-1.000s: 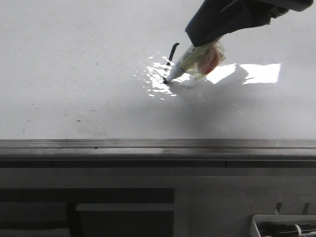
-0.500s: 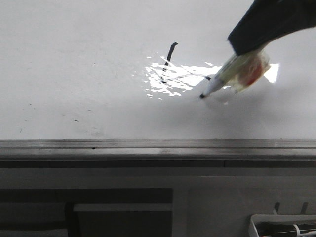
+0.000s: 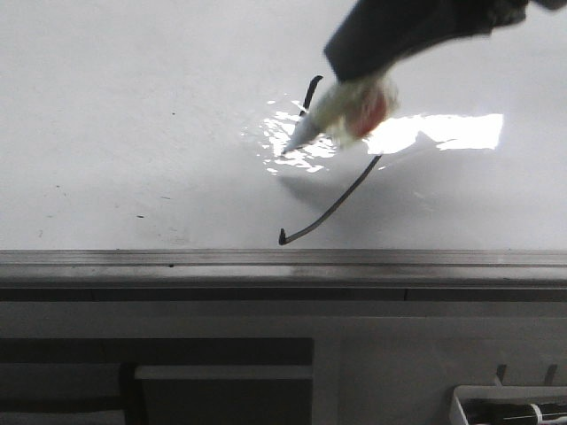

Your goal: Write number 5 on whiteboard

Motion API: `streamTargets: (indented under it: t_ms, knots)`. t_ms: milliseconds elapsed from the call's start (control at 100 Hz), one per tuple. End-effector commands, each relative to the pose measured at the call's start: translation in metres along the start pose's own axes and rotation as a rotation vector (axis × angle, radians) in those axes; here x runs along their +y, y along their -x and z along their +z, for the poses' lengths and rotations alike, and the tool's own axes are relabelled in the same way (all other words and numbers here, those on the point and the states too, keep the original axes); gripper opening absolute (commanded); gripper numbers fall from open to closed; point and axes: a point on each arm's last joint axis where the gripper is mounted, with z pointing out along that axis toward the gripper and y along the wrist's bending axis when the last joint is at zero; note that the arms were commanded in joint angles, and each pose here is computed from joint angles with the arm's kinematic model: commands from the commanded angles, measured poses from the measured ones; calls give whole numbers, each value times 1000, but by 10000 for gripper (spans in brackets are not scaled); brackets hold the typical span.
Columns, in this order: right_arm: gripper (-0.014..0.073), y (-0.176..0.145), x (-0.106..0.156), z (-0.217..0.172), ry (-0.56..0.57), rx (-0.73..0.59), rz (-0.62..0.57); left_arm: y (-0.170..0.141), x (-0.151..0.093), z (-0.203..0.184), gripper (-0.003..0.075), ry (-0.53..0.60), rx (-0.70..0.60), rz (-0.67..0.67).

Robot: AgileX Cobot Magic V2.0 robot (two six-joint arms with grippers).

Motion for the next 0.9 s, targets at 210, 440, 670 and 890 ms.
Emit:
streamTargets:
  t_ms: [210, 440, 670, 890]
  knots:
    - [-40, 24, -26, -9, -132, -190, -11, 16, -3, -2, -20, -26, -102, -12]
    - [-40, 22, -32, 0, -153, -187, -2, 16, -3, -2, -20, -26, -102, -12]
    - [-40, 20, -33, 7, -152, -169, 0, 16, -3, -2, -20, -26, -102, -12]
    - [-40, 14, -39, 6, -165, -110, 7, 16, -3, -2, -20, -26, -102, -12]
